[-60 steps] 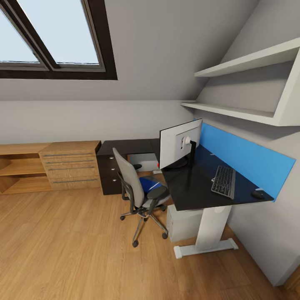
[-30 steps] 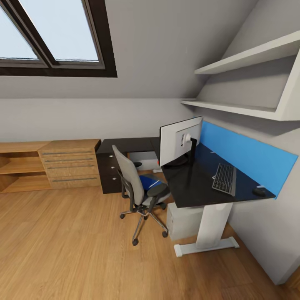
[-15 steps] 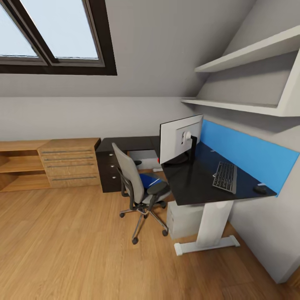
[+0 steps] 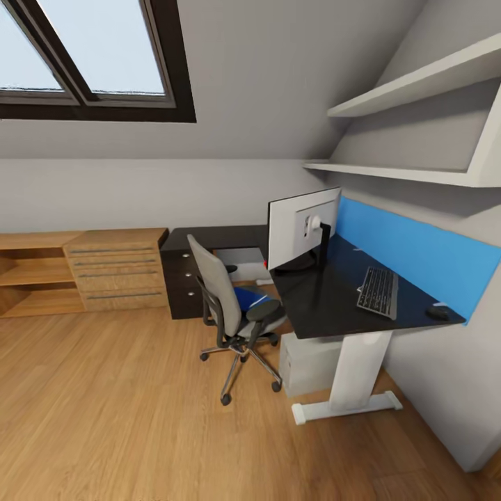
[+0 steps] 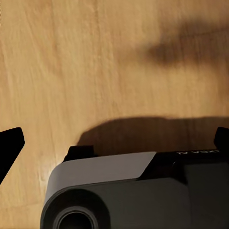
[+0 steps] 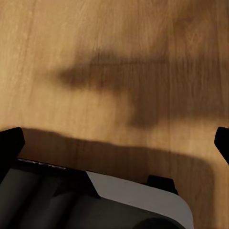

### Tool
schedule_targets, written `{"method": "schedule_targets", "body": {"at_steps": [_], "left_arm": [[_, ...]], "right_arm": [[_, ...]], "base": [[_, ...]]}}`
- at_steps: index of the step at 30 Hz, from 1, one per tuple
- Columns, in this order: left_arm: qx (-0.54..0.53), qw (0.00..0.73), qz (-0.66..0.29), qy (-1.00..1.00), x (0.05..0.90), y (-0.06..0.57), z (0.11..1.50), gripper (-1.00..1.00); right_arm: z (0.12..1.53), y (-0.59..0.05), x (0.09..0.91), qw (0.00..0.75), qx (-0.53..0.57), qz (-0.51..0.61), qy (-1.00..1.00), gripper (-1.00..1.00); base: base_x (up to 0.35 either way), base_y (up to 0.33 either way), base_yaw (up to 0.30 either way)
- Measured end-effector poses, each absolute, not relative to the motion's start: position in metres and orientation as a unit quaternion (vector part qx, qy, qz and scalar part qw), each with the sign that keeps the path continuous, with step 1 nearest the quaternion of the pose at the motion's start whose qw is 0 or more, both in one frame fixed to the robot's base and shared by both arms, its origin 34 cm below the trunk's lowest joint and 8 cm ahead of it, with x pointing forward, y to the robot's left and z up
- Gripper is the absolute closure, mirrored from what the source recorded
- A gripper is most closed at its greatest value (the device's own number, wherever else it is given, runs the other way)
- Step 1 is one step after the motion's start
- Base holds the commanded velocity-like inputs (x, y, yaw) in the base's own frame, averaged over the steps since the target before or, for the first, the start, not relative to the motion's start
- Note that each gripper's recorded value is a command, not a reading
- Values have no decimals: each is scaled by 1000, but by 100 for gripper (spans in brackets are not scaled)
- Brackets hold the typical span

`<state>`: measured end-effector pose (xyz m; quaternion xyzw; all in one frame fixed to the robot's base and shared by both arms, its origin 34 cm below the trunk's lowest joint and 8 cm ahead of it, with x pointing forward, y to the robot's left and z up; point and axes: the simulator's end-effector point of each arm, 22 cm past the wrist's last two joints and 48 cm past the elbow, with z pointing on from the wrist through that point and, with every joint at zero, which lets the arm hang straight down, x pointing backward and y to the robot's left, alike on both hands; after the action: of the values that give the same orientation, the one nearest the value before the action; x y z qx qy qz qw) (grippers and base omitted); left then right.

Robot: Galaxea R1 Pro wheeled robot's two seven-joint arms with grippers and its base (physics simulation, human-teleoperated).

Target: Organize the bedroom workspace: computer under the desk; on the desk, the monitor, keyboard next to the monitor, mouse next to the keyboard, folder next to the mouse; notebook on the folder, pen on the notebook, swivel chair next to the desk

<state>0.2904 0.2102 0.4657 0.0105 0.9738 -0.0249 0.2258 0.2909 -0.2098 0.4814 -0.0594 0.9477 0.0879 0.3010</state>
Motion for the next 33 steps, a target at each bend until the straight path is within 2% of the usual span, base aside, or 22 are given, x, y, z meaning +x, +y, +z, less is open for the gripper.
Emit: {"method": "schedule_targets", "body": {"at_steps": [22,33], "left_arm": [[6,229,-20,973,290,216,431,-100],[0,254,-8,967,301,236,436,-100]], "right_arm": [[446,-242,299,312,-35,16,949,-100],[452,-246,313,329,-37,11,944,-100]], "base": [[0,0,251],[0,0,42]]}}
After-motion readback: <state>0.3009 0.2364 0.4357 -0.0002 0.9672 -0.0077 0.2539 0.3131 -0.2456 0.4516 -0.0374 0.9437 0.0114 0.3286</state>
